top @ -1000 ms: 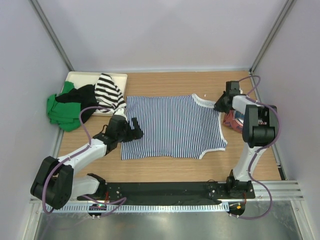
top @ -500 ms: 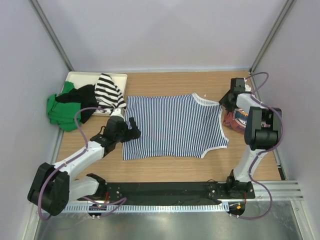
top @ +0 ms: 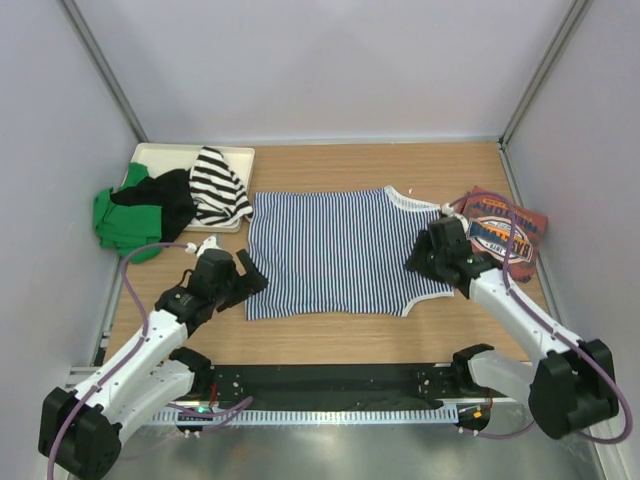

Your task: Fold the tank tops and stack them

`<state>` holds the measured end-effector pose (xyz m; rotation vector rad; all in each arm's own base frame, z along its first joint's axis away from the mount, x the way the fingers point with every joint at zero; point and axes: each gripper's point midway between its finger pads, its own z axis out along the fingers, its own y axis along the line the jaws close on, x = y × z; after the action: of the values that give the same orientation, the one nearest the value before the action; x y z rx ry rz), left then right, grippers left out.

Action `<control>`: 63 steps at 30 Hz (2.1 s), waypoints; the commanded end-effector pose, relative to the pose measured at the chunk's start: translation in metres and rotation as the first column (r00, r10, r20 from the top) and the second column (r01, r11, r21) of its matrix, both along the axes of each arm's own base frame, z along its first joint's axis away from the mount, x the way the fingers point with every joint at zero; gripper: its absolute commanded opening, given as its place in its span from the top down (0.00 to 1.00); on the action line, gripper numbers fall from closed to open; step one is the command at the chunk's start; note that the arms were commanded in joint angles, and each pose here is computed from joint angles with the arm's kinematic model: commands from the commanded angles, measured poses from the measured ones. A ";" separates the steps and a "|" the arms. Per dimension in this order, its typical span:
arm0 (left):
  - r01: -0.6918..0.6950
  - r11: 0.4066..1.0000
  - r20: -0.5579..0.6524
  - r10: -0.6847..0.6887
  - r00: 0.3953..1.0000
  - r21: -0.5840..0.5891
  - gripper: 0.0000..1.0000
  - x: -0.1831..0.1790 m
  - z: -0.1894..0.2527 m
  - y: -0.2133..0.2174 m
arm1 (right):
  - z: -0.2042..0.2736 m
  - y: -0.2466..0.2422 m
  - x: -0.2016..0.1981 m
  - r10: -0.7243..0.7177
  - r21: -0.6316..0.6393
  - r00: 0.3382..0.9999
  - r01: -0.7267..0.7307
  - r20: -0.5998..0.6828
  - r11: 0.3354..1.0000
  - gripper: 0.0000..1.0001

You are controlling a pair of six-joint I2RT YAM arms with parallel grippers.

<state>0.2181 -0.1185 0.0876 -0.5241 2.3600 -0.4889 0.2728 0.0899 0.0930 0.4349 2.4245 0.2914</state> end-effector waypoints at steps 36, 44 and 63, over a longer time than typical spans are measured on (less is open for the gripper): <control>-0.213 0.977 -0.303 0.211 0.929 0.028 0.49 -0.044 -0.073 0.017 | -0.054 -0.006 -0.035 -0.164 -0.126 0.986 0.158 -0.039 0.979 0.76; -0.213 0.977 -0.349 0.190 0.917 -0.028 0.57 -0.057 -0.074 0.008 | -0.032 0.005 -0.048 -0.112 -0.022 0.993 0.111 -0.022 0.994 0.65; -0.189 0.981 -0.357 0.160 0.920 -0.047 1.00 -0.062 -0.090 -0.009 | -0.039 0.025 -0.068 0.006 0.006 0.995 -0.006 -0.103 1.000 0.63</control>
<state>0.1681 -0.1377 0.0144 -0.8984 2.5736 -0.5083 0.2035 0.1064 0.0435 0.4912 2.5262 0.2470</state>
